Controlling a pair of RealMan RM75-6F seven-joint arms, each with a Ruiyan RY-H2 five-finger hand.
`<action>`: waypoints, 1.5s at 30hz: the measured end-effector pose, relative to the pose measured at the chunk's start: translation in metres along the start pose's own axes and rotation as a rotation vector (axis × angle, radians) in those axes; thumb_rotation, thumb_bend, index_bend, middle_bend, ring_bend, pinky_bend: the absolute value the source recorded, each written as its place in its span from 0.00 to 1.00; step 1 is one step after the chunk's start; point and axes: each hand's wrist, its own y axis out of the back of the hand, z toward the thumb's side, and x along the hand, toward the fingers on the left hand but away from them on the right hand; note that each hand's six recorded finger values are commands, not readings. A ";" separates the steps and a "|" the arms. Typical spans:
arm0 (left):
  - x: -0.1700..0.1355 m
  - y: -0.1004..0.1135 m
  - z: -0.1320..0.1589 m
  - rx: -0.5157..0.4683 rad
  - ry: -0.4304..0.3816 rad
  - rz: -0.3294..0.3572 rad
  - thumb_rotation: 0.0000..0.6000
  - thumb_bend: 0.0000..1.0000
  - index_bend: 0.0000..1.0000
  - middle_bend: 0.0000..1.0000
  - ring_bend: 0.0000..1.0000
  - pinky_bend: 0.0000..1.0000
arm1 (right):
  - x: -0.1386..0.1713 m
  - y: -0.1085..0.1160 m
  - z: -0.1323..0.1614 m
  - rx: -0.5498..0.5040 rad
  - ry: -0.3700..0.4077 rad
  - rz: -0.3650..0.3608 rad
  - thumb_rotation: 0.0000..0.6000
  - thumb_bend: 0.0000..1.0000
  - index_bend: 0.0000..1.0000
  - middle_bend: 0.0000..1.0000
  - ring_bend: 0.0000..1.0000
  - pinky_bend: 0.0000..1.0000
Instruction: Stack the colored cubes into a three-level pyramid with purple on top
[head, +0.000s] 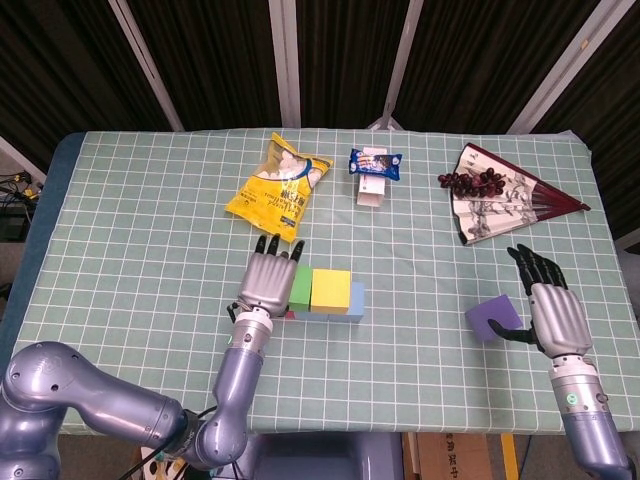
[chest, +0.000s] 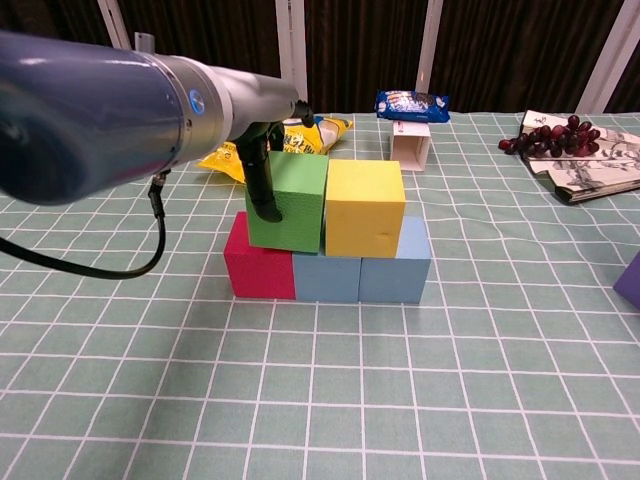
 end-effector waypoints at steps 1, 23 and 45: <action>0.000 0.000 0.001 -0.001 -0.001 0.000 1.00 0.31 0.00 0.37 0.05 0.03 | 0.000 0.000 0.000 0.000 0.000 0.000 1.00 0.20 0.00 0.00 0.00 0.00; 0.000 -0.003 0.004 0.007 0.011 0.007 1.00 0.31 0.00 0.37 0.05 0.03 | 0.000 -0.001 0.001 -0.003 0.002 0.004 1.00 0.21 0.00 0.00 0.00 0.00; -0.001 -0.003 0.005 0.004 0.028 0.022 1.00 0.31 0.00 0.38 0.05 0.03 | 0.001 -0.001 0.000 -0.004 0.001 0.005 1.00 0.20 0.00 0.00 0.00 0.00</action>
